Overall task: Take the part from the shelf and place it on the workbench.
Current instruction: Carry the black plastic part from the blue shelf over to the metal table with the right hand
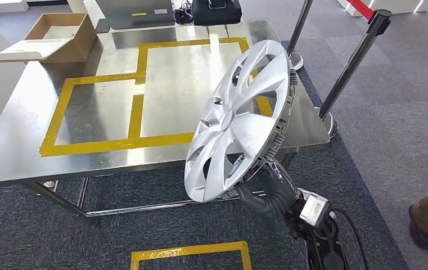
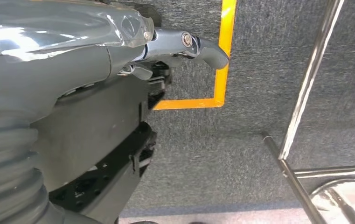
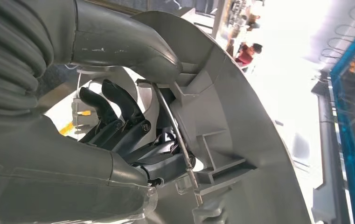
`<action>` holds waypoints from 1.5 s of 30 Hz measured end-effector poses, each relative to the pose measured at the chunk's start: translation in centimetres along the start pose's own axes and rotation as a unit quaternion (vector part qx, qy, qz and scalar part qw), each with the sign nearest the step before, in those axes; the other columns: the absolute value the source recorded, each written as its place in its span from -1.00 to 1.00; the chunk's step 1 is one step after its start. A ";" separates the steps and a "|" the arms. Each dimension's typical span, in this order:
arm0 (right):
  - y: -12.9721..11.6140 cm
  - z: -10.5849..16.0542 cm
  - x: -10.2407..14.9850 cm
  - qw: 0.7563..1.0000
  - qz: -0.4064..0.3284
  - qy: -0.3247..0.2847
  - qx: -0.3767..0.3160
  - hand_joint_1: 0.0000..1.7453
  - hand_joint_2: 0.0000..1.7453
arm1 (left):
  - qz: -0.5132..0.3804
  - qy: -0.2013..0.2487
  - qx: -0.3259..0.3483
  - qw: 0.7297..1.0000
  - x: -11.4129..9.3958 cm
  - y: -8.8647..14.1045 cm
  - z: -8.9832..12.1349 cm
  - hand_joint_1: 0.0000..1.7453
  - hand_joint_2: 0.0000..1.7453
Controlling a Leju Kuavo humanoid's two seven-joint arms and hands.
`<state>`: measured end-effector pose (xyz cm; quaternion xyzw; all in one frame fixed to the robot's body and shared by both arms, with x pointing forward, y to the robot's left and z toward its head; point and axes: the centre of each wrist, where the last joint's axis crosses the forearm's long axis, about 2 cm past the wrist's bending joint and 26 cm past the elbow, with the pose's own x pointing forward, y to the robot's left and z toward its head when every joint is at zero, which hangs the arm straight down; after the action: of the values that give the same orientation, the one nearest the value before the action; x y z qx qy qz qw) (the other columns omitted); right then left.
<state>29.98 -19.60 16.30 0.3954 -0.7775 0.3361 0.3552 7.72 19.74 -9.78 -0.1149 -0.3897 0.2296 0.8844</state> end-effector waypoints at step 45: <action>-20.8 -4.5 3.4 0.924 0.051 0.373 0.072 1.00 1.00 | 0.012 -0.023 0.001 1.000 0.2 -0.4 -0.3 -1.00 1.00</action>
<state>47.59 -26.87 26.48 0.2262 -0.5815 0.5322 0.5722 8.20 19.49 -9.64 -0.1137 -0.4079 0.2435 0.8726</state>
